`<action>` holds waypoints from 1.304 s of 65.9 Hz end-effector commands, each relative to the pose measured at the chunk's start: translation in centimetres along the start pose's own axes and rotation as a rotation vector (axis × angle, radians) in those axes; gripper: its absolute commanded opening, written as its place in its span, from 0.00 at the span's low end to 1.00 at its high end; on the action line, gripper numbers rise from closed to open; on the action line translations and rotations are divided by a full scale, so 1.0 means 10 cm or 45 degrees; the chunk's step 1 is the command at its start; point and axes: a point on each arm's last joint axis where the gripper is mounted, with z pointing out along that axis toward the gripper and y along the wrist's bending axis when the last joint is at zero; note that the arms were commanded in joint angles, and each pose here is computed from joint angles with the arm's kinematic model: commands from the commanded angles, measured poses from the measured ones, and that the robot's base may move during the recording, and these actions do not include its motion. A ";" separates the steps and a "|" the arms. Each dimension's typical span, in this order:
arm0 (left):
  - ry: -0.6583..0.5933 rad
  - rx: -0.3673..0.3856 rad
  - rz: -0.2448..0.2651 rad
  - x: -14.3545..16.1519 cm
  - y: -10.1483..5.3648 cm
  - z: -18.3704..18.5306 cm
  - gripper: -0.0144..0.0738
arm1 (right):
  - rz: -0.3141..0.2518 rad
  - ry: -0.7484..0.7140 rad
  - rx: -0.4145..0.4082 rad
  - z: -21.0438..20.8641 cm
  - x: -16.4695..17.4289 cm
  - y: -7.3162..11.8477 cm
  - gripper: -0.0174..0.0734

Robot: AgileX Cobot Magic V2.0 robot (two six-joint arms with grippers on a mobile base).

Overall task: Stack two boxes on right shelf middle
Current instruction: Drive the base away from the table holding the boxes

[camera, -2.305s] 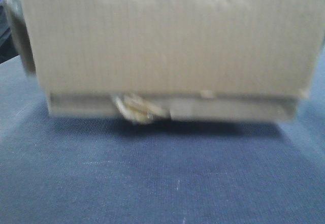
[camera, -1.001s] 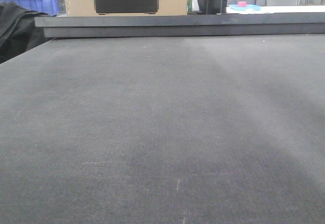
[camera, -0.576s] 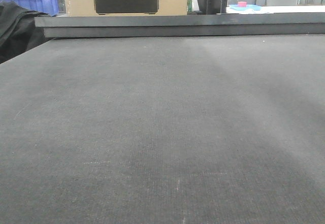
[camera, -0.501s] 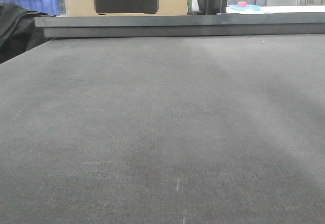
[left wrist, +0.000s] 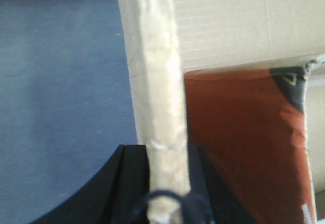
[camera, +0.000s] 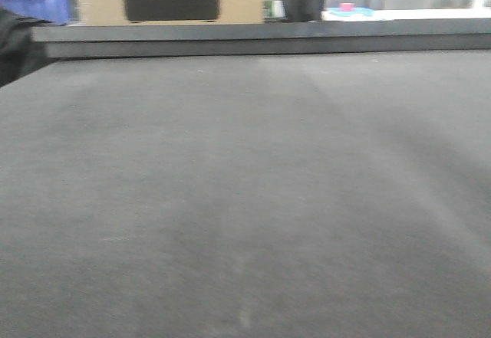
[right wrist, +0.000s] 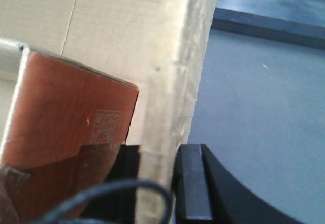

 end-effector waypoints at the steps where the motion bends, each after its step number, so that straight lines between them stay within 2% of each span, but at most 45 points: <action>1: -0.022 0.006 -0.012 -0.02 0.00 -0.06 0.04 | -0.037 -0.131 0.051 -0.09 -0.11 -0.03 0.02; 29: -0.022 0.006 -0.012 -0.02 0.00 -0.06 0.04 | -0.030 -0.093 0.049 0.09 -0.09 -0.06 0.02; 86: -0.022 0.003 -0.011 -0.02 0.01 -0.06 0.04 | -0.030 -0.092 0.049 0.10 -0.09 -0.06 0.02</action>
